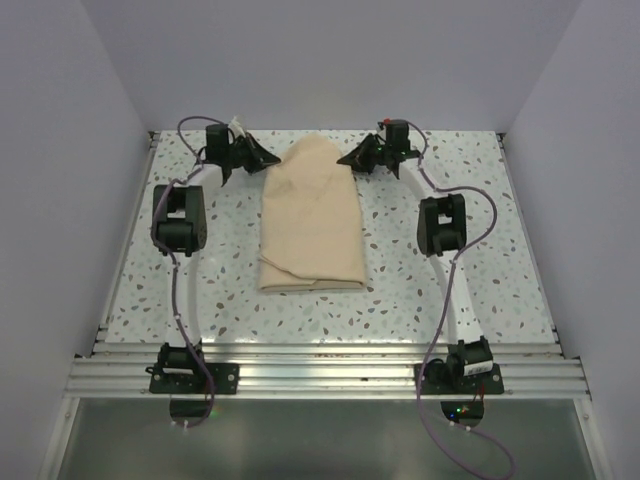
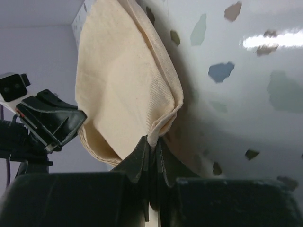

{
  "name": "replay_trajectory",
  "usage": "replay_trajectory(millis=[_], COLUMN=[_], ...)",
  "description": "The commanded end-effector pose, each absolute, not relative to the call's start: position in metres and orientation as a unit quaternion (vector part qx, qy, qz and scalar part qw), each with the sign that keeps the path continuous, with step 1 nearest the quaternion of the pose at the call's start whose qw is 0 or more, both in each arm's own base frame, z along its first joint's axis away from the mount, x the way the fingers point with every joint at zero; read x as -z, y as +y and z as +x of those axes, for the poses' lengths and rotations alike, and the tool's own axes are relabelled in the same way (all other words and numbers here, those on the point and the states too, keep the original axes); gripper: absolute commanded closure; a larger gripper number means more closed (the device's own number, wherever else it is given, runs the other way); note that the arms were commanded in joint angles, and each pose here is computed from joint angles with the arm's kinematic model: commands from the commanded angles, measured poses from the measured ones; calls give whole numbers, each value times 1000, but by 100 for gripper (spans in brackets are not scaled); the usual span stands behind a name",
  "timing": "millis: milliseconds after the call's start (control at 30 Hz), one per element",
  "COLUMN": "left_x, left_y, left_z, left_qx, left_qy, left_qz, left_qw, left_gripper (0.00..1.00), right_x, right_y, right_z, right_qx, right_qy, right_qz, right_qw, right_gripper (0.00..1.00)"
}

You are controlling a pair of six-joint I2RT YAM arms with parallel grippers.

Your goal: Prepare the surgical pack

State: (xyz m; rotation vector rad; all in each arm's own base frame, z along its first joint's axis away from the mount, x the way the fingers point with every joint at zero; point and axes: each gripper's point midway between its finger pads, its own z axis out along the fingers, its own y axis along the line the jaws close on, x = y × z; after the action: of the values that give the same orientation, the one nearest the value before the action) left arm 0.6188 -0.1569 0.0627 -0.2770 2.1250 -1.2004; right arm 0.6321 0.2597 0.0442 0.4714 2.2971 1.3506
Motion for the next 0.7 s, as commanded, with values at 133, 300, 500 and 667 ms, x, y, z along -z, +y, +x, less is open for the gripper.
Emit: replay_trajectory(millis=[133, 300, 500, 667], left_x=[-157, -170, -166, -161], left_y=[-157, -154, -148, -140], left_z=[552, 506, 445, 409], left_qx=[459, 445, 419, 392], left_qy=[812, 829, 853, 867], left_qz=[-23, -8, 0, 10], left_qw=[360, 339, 312, 307], left_gripper=[100, 100, 100, 100], right_x=[-180, -190, -195, -180], right_y=[255, 248, 241, 241], right_z=[565, 514, 450, 397], right_qx=[-503, -482, -471, -447], right_qy=[829, 854, 866, 885], right_qz=[106, 71, 61, 34], right_qw=[220, 181, 154, 125], right_gripper=[100, 100, 100, 100])
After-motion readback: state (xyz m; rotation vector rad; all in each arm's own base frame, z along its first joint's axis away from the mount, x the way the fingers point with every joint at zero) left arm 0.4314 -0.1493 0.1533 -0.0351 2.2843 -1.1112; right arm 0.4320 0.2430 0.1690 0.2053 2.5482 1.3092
